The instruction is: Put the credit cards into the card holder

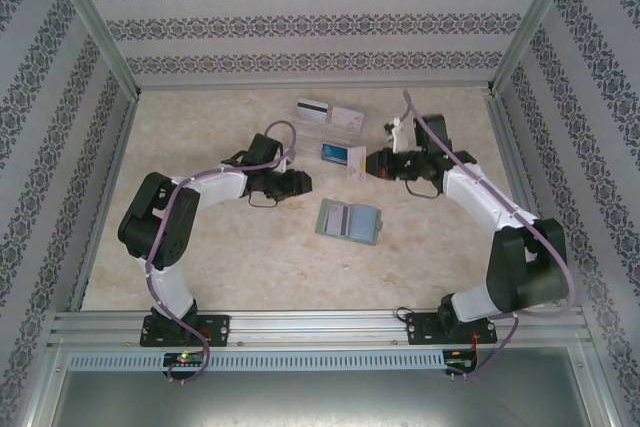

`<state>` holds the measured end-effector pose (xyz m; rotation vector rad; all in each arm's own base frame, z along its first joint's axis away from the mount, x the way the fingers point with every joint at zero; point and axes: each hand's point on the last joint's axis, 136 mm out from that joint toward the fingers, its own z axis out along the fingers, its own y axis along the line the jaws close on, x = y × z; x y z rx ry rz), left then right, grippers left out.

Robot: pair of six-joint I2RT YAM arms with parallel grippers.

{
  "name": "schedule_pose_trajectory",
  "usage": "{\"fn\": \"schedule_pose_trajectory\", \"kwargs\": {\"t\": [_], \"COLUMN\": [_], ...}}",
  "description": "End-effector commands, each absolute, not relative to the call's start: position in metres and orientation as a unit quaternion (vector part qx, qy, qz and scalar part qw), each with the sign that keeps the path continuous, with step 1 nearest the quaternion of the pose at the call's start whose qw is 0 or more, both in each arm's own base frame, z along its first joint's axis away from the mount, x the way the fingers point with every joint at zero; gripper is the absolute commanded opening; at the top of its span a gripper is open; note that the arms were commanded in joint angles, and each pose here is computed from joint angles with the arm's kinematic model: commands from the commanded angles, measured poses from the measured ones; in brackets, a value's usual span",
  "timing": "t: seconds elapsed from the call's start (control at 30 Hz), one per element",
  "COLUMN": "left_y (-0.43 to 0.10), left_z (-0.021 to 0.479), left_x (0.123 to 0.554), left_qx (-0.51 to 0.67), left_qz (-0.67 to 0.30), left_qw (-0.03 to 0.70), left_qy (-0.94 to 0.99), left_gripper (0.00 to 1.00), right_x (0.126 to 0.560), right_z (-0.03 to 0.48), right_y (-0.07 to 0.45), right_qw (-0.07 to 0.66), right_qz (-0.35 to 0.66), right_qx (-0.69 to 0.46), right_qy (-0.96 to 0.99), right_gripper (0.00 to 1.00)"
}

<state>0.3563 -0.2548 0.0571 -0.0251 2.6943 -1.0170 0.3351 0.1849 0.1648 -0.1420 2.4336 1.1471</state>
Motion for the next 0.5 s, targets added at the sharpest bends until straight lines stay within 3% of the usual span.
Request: {"fn": "schedule_pose_trajectory", "kwargs": {"t": [0.0,0.17,0.47], "left_y": [-0.271,-0.284,-0.306], "left_z": [0.06,0.053,0.046], "left_x": [0.331,0.317,0.31], "left_qx": [0.032,0.023,0.023], "left_qz": [-0.373,-0.393,-0.409], "left_qw": [0.121,0.105,0.085], "left_qy": [0.919,0.913,0.908], "left_gripper": [0.49,0.49,0.46], "right_x": [0.308,0.278,0.269], "right_z": [0.145,0.109,0.079], "right_y": [0.179,0.174,0.173], "right_qw": [0.197,0.159,0.139], "right_qz": [0.432,0.428,0.425], "right_qx": [-0.018,0.005,0.019], "right_qy": [0.88,0.89,0.894], "right_gripper": [0.0,0.0,0.0]}}
